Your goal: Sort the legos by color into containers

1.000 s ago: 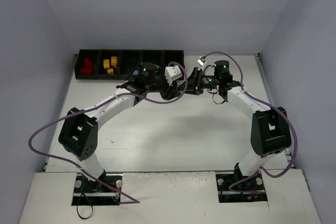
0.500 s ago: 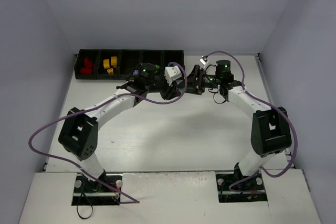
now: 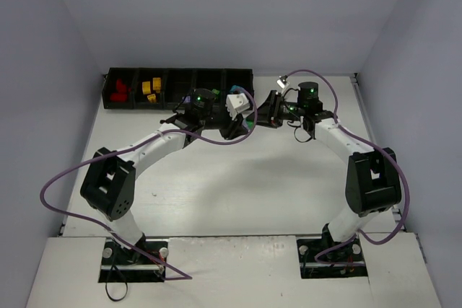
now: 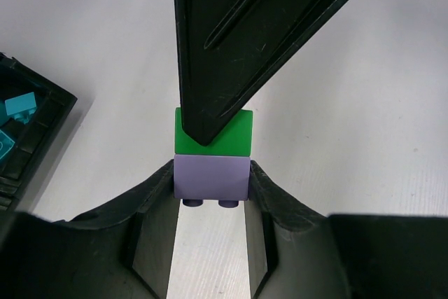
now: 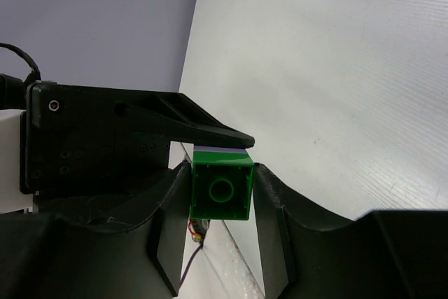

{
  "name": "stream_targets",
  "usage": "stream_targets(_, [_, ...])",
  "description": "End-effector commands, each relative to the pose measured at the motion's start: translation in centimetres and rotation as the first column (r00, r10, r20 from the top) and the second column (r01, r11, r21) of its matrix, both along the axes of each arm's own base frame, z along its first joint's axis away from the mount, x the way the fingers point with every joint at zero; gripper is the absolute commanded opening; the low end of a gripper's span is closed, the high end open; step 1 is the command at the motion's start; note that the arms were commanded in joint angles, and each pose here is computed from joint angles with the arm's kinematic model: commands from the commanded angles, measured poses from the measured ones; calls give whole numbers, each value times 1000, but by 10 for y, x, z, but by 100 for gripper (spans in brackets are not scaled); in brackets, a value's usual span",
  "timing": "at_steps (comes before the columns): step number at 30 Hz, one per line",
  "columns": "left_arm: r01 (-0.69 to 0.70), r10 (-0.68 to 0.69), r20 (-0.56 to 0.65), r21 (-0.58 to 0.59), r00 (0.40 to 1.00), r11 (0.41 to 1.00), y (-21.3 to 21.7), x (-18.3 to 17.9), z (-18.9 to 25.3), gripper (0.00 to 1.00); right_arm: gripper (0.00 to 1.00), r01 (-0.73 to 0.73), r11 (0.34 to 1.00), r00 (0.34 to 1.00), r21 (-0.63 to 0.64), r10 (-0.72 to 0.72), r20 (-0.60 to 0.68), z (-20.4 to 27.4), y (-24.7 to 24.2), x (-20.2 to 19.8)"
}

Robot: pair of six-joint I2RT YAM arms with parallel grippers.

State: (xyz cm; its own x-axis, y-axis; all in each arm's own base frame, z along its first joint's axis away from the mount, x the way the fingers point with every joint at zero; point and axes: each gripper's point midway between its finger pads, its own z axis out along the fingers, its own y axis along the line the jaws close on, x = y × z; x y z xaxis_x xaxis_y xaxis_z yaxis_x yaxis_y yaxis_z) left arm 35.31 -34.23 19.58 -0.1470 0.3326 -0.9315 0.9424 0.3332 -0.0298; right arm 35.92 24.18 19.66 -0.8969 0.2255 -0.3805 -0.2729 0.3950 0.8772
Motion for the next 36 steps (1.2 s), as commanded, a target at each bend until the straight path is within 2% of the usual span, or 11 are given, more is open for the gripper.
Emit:
stream_targets(1, [14,-6,120,-66,993,998,-4,10,42,8,34,-14,1000,991,24,10,135,37,0,3])
stream_targets(11, [8,-1,116,-61,993,998,-4,12,40,8,39,-29,999,991,26,25,134,38,0,0])
stream_targets(19, [8,-1,117,-62,993,998,-4,12,41,8,36,-37,999,990,29,32,137,40,2,-1])
stream_targets(32, [5,2,114,-64,994,998,-5,13,41,8,38,-58,998,989,32,53,138,40,6,-6])
stream_targets(36, [4,3,113,-62,994,998,-5,14,40,8,36,-61,998,989,34,56,135,40,7,-6])
